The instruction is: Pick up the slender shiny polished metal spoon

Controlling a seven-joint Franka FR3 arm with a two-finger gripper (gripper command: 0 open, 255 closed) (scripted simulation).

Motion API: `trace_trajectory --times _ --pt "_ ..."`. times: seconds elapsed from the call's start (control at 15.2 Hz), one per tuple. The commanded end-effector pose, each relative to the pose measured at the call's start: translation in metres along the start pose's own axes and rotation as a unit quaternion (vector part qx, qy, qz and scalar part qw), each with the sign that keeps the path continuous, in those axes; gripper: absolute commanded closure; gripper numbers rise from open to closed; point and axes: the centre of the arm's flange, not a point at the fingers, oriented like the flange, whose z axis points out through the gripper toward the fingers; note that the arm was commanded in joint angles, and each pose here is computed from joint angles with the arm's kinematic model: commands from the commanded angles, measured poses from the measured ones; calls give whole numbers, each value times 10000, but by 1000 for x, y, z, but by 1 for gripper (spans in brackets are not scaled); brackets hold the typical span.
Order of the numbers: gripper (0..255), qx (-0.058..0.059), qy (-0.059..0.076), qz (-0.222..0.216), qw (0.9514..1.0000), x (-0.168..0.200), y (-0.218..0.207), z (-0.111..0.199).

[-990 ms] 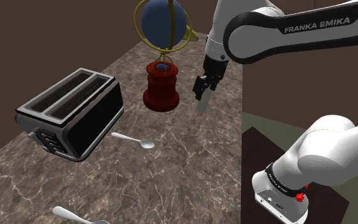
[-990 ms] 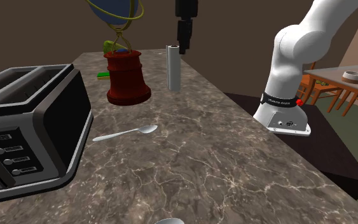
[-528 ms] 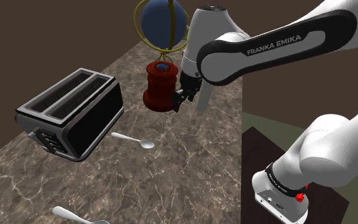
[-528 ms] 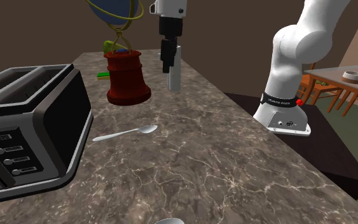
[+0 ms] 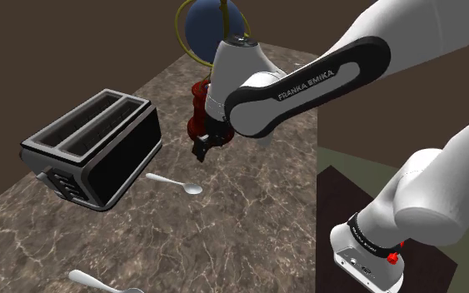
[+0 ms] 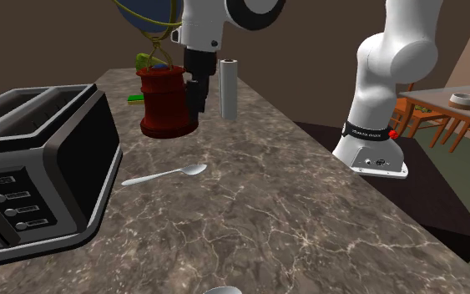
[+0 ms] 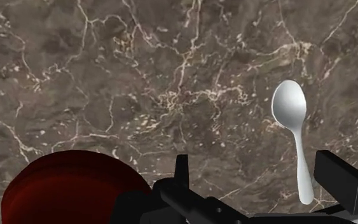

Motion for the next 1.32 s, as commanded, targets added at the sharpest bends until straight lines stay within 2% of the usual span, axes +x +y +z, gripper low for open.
trace_trajectory --times 0.0,0.59,1.12,1.25 --pt "0 71 73 -101 9999 11 -17 15" --pt "0 353 368 -551 9972 57 -93 78" --pt "0 356 372 -556 9971 52 -92 118" --pt "0 356 371 -556 9971 52 -92 118"
